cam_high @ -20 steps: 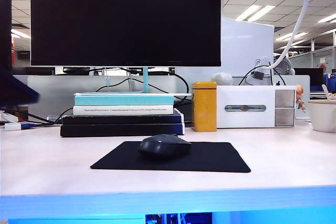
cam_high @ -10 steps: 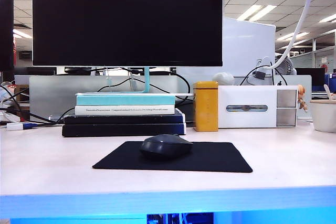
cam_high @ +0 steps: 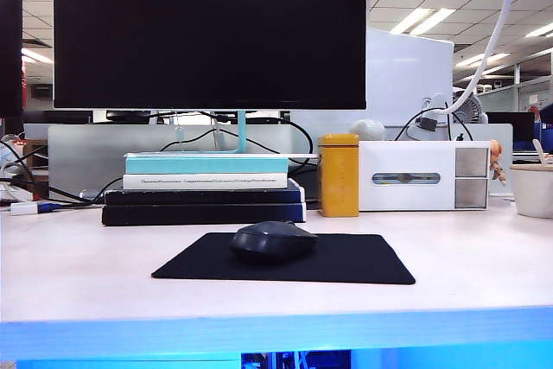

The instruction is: Place the black mouse on the black mouse pad.

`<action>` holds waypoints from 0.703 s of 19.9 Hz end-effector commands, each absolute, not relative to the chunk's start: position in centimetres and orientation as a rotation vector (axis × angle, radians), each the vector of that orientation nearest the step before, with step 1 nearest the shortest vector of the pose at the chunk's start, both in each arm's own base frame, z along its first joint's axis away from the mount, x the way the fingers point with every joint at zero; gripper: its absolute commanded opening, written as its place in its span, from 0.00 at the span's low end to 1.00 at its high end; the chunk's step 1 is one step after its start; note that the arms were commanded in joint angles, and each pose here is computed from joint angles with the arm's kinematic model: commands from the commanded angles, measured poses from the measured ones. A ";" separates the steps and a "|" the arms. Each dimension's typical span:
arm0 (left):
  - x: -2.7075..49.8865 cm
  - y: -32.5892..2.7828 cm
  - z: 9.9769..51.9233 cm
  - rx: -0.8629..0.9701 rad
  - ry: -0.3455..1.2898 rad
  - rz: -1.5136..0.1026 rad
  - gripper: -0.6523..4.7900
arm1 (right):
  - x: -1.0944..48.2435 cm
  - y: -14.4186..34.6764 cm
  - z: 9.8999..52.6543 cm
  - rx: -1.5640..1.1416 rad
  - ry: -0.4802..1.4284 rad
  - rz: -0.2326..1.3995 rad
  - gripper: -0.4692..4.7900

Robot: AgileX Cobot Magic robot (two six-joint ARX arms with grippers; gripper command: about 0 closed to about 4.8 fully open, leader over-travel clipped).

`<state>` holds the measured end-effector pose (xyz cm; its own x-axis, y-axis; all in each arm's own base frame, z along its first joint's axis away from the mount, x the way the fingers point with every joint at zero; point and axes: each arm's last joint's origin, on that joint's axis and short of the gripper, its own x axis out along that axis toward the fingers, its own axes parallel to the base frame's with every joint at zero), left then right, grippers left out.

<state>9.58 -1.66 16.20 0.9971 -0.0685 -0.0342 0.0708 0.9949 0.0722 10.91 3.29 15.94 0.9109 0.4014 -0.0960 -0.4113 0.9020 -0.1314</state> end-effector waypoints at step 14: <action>9.6 -1.8 15.9 0.061 0.055 -0.110 0.53 | 11.3 -0.7 15.5 -0.046 0.116 0.082 0.09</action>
<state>9.56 -1.73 15.87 0.9933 -0.0936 -0.0675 0.0977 0.9934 0.0598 11.34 -0.71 15.68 0.9897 0.0740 -0.1222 -0.0803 0.9956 -0.0478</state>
